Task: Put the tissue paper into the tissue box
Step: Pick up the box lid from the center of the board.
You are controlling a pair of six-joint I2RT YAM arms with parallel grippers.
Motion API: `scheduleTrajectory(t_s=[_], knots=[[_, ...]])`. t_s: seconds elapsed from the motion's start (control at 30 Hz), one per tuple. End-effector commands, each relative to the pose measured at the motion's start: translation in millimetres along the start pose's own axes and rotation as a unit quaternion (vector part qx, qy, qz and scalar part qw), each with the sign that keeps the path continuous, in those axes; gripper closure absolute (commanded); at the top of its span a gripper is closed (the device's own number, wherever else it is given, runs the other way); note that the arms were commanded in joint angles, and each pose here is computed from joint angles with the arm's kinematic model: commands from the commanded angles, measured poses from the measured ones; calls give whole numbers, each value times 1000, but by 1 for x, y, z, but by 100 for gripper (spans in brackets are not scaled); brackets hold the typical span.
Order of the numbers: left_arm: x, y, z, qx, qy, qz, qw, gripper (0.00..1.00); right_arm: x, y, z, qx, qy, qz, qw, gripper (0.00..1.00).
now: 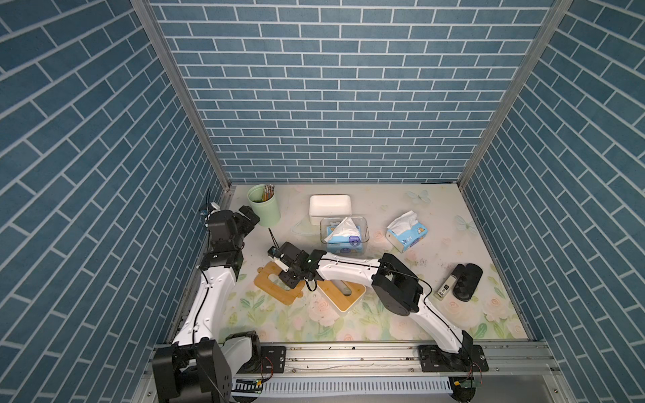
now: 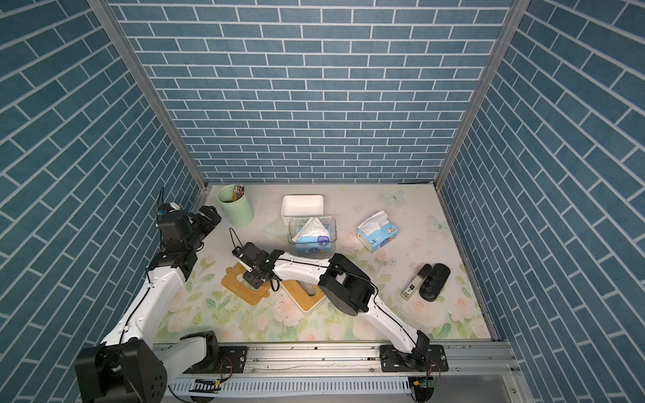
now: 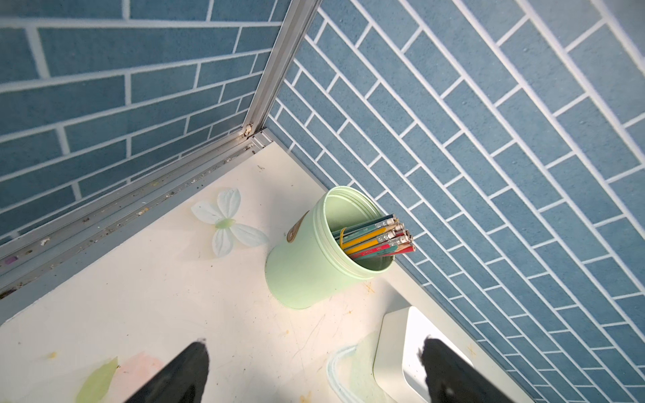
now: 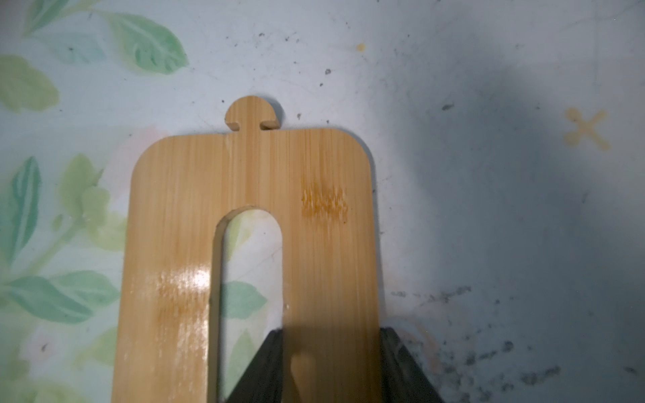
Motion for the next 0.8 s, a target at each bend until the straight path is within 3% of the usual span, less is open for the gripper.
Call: scheduleTrajectory(t_s=[0.0, 0.53, 0.77], knots=[[2, -8, -9, 4, -9, 22, 1000, 0, 22, -1, -13, -24, -31, -23, 999, 66], [-8, -19, -3, 5, 50, 80, 996, 0, 87, -25, -29, -85, -132, -82, 984, 70], [-2, -39, -8, -14, 75, 137, 988, 0, 119, -41, -28, -101, -163, -85, 978, 71]])
Point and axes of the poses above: each gripper's point midway between its finger pads, its own x axis back along the fingers, its own y axis along the line the jaws close on, z = x × y, the point moved 10 cm from there along x, back along the fingers, and after that the axes turned 4 degrees about x, right-handed, at the moved point
